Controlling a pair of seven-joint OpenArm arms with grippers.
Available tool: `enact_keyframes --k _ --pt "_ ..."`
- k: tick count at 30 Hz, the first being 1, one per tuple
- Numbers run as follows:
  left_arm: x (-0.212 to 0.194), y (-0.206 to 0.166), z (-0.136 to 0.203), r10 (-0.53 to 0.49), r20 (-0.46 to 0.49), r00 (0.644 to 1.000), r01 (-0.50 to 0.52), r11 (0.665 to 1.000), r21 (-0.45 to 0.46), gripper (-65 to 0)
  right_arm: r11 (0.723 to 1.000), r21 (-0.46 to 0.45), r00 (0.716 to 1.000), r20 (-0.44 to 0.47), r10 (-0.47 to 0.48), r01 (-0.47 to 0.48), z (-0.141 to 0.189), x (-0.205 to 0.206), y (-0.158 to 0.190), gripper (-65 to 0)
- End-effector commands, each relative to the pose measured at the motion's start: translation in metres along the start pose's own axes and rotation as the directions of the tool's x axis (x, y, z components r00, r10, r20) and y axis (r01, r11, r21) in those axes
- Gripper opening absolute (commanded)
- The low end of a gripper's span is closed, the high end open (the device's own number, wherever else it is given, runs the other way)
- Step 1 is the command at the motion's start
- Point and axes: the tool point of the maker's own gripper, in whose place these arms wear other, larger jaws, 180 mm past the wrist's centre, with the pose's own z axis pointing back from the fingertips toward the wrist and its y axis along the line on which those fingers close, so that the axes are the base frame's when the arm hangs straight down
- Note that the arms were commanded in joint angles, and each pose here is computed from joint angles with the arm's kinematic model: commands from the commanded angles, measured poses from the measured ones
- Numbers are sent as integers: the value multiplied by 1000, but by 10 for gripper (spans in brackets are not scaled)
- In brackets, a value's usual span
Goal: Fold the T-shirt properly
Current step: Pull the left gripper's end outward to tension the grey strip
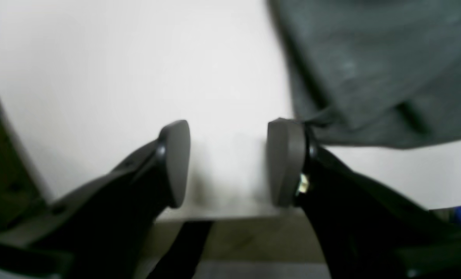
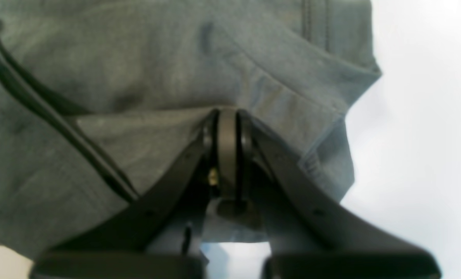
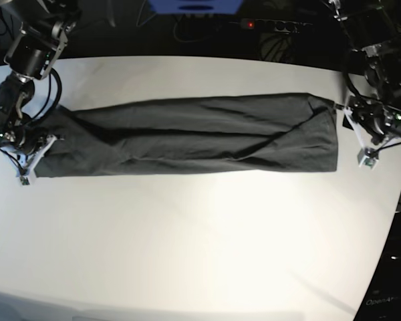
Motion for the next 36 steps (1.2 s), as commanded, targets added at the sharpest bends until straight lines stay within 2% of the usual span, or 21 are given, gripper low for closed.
enact_keyframes --k 1,4,6,8,12,14,17,36 --pt "12 5 7 -3 44 999 3 1000 3 -336 999 31 992 -125 30 -26 -6 -31 13 -647" --pt "20 -1 10 24 101 995 -18 998 -60 -336 999 30 993 -114 30 -27 -6 -29 12 -647" --pt "18 0 7 102 127 987 -86 988 -130 -336 999 29 994 -102 30 -27 -6 -28 12 -647" --pt "8 -6 -7 187 104 977 -160 961 -227 -336 999 31 994 -108 32 -28 -6 -31 12 -647" --pt "-9 -4 -29 260 14 966 -244 923 -298 -336 999 31 993 -110 32 -28 -6 -32 13 -647" --pt "-18 -7 -37 278 -24 960 -271 909 -317 -336 999 31 993 -110 32 -28 -6 -32 13 -647" --pt "-17 -5 -38 286 -30 958 -280 904 -323 -336 999 24 993 -112 34 -31 -5 -33 9 -647" --pt "2 -15 -39 299 5 954 -278 893 -354 -336 999 23 993 -111 34 -32 -5 -33 8 -647"
